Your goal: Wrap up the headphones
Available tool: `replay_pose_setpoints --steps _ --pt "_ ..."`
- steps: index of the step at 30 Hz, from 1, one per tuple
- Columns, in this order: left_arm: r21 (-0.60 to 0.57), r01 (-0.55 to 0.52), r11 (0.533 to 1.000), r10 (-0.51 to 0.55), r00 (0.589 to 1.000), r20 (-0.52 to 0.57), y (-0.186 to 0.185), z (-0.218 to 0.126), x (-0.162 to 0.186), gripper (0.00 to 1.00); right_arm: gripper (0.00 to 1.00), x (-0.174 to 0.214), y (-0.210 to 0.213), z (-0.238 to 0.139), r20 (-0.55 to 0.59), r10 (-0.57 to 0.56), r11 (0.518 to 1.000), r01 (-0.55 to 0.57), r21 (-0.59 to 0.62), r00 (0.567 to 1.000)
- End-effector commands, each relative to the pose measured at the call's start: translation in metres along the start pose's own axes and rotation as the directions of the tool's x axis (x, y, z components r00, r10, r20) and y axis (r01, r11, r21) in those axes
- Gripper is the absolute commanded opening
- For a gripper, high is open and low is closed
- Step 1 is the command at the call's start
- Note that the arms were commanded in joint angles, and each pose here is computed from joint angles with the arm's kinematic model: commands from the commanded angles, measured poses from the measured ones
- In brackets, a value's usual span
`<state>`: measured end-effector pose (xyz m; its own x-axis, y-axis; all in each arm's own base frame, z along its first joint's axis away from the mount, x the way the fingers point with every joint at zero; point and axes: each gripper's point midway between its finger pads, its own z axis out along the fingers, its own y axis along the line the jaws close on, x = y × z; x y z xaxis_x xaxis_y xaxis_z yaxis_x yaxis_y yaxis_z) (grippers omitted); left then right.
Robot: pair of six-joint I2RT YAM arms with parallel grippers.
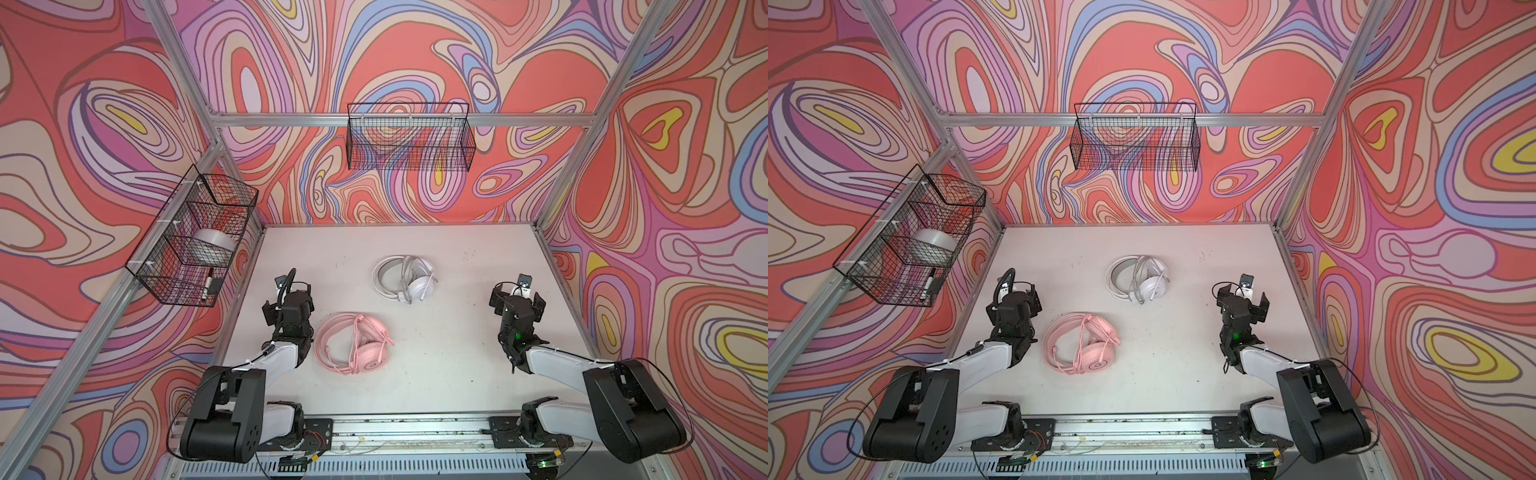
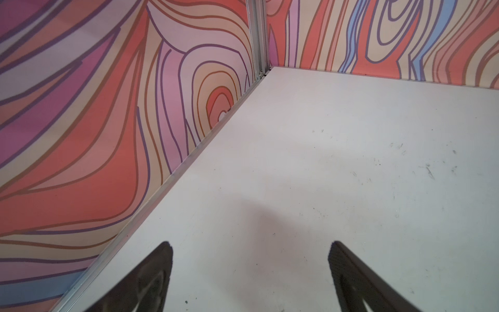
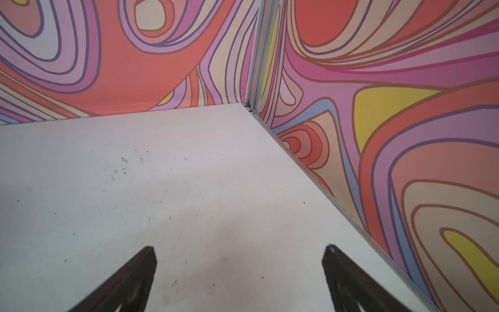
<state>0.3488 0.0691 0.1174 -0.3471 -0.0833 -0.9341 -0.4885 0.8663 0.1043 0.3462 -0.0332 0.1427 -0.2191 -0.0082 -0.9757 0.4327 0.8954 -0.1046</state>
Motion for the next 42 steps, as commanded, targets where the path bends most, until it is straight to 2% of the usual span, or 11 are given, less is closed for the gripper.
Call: replay_pose_setpoints --steps 1,4,14,17,23,24,25,29,30,36,42 --pt "0.079 0.006 0.997 -0.01 0.999 0.053 -0.015 0.002 -0.016 0.93 0.99 -0.02 0.003 -0.003 0.088 0.041 0.999 -0.038 -0.03 0.995" --pt "0.129 0.007 0.992 -0.015 0.998 0.056 -0.023 0.006 -0.012 0.93 0.99 -0.018 0.009 -0.003 0.086 0.062 0.996 -0.057 -0.062 0.994" --pt "0.179 -0.011 0.984 0.01 1.0 0.007 -0.037 0.022 0.002 0.94 0.98 -0.018 0.02 0.005 0.102 0.076 0.994 -0.067 -0.09 0.992" --pt "0.257 -0.047 0.965 0.051 0.999 -0.008 -0.053 0.024 0.006 0.94 0.99 -0.016 0.026 0.009 0.106 0.092 0.991 -0.08 -0.108 0.99" --pt "0.288 -0.059 0.956 0.061 0.998 0.002 -0.059 0.024 0.006 0.95 0.99 -0.01 0.033 0.015 0.103 0.057 0.992 -0.044 -0.12 0.993" --pt "0.287 -0.058 0.956 0.062 0.998 -0.006 -0.059 0.024 0.007 0.99 0.99 -0.011 0.034 0.015 0.105 0.052 0.991 -0.039 -0.125 0.993" --pt "0.287 -0.059 0.956 0.063 0.998 -0.004 -0.059 0.024 0.007 1.0 0.98 -0.01 0.036 0.016 0.107 0.043 0.991 -0.029 -0.134 0.993" --pt "0.284 -0.057 0.957 0.06 0.998 -0.002 -0.058 0.024 0.007 1.0 0.98 -0.015 0.045 0.026 0.134 0.002 0.987 0.02 -0.158 0.991" --pt "0.285 -0.056 0.957 0.06 0.998 -0.003 -0.058 0.024 0.007 1.0 0.98 -0.01 0.048 0.03 0.106 -0.011 0.986 0.028 -0.162 0.994" --pt "0.284 -0.057 0.957 0.06 0.998 -0.002 -0.058 0.024 0.007 1.0 0.99 0.002 0.07 0.031 0.095 -0.053 0.951 0.079 -0.298 0.994" --pt "0.284 -0.056 0.957 0.059 0.998 -0.002 -0.058 0.024 0.007 1.0 0.99 0.014 0.105 0.028 0.046 -0.14 0.847 0.144 -0.513 0.989"
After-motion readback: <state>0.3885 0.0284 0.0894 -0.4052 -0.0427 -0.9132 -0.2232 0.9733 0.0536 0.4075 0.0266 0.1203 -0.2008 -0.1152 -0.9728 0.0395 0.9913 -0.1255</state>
